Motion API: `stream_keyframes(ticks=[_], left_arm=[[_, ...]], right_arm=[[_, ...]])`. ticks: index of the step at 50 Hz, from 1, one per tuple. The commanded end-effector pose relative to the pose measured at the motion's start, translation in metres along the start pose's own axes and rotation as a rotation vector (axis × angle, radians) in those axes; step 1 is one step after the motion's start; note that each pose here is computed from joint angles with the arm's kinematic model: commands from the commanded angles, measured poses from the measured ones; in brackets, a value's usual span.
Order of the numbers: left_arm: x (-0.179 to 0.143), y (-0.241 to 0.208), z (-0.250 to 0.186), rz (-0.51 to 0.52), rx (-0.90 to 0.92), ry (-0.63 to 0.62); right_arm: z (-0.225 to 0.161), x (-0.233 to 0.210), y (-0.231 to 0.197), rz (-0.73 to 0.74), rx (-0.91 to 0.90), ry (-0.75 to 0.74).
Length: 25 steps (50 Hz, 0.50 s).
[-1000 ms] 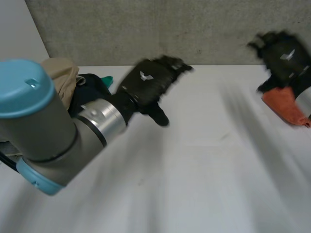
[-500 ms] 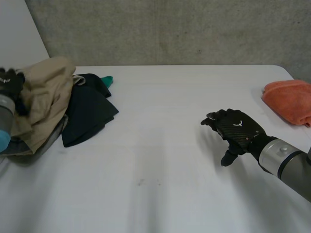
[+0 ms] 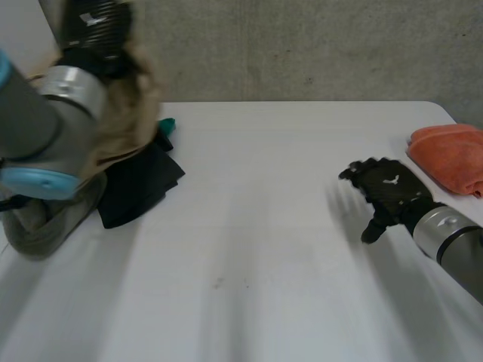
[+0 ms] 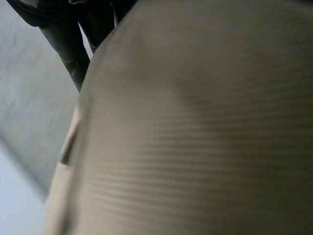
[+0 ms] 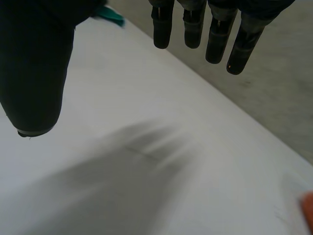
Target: Fold the laundry.
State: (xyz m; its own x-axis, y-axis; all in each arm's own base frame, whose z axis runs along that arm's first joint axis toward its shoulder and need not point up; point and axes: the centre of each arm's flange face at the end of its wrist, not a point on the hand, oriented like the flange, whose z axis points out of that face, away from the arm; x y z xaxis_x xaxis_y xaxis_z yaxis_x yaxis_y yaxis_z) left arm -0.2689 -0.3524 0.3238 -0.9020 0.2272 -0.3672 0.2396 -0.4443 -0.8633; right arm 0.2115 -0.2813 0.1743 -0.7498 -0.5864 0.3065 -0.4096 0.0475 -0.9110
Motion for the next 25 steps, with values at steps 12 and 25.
stream_keyframes(ticks=[12, 25], left_arm=[[0.231, 0.004, -0.102, -0.202, -0.054, 0.538], [0.119, -0.015, -0.084, -0.152, -0.079, 0.331]], right_arm=[[0.002, 0.059, -0.009, 0.036, 0.027, 0.296], [0.002, 0.05, -0.015, 0.02, 0.047, 0.192]])
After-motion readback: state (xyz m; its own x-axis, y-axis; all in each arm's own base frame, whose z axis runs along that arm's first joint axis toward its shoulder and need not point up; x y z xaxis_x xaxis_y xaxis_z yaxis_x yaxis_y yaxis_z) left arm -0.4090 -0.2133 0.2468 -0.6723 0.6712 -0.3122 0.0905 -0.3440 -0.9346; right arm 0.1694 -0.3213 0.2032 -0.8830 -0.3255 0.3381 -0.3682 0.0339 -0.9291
